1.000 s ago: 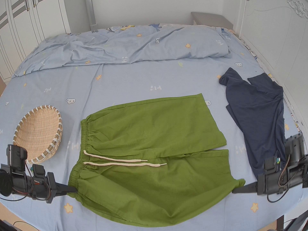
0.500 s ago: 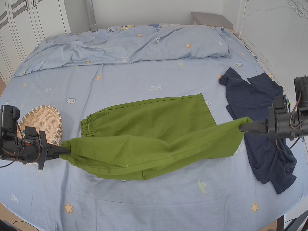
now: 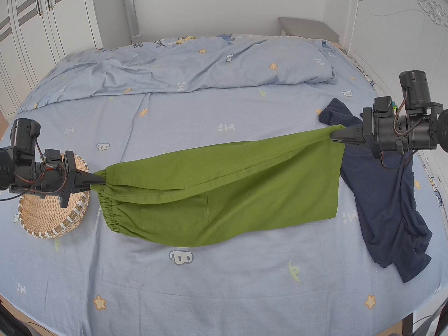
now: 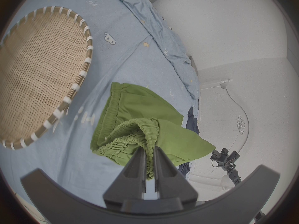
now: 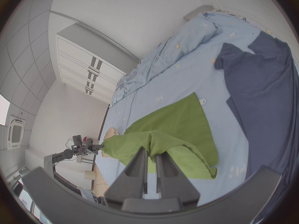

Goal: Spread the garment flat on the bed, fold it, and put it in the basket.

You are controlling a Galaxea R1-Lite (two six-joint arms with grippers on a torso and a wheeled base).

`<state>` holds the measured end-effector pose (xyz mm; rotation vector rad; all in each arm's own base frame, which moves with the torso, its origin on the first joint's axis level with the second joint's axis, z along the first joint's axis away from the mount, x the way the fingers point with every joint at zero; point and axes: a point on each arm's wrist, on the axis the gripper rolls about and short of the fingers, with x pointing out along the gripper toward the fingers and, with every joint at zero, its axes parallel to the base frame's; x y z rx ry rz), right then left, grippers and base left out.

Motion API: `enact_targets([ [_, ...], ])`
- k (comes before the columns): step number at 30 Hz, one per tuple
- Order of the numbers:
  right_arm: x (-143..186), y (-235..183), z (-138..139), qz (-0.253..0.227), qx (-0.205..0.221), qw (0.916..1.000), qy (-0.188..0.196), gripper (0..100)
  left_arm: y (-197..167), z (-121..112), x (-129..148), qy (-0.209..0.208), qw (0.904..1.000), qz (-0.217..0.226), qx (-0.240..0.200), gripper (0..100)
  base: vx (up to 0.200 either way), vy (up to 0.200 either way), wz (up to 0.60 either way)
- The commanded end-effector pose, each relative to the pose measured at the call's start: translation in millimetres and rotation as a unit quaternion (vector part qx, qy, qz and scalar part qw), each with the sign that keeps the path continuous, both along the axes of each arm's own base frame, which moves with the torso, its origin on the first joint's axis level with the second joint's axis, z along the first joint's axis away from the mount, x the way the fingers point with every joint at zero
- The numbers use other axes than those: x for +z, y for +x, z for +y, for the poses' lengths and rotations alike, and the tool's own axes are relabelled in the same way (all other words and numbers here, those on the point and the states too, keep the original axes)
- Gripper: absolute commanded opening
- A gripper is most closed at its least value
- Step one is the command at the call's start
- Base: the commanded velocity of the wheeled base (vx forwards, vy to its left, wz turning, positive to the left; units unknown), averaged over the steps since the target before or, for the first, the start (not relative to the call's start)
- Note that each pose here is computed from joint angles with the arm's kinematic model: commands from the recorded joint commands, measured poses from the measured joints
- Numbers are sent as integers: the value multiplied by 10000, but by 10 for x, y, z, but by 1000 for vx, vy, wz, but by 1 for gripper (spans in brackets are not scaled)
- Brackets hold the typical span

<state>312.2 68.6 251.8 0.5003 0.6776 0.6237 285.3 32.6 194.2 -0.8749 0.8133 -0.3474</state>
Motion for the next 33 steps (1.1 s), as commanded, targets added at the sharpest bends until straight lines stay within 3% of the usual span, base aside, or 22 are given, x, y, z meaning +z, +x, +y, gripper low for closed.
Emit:
enact_targets([
  [1, -91, 286, 25, -10, -32, 10000, -63, 0, 226, 44, -16, -14, 10000, 76, 15, 0, 0, 0, 0],
  [4, -12, 329, 16, -470, 19, 9988, -126, 0, 334, 83, -16, 7, 10000, 25, 35, 0, 0, 0, 0],
  [11, 50, 501, 27, -687, -5, 9976, -98, 0, 506, 139, -47, 21, 10000, -6, 66, 0, 0, 0, 0],
  [23, 188, 664, 94, -634, -121, 9977, -193, 0, 653, 205, -124, 26, 9999, 15, 112, 0, 0, 0, 0],
  [33, -92, 916, 42, -350, -221, 9988, -276, 0, 766, 204, -216, 28, 10000, 72, 60, 0, 0, 0, 0],
])
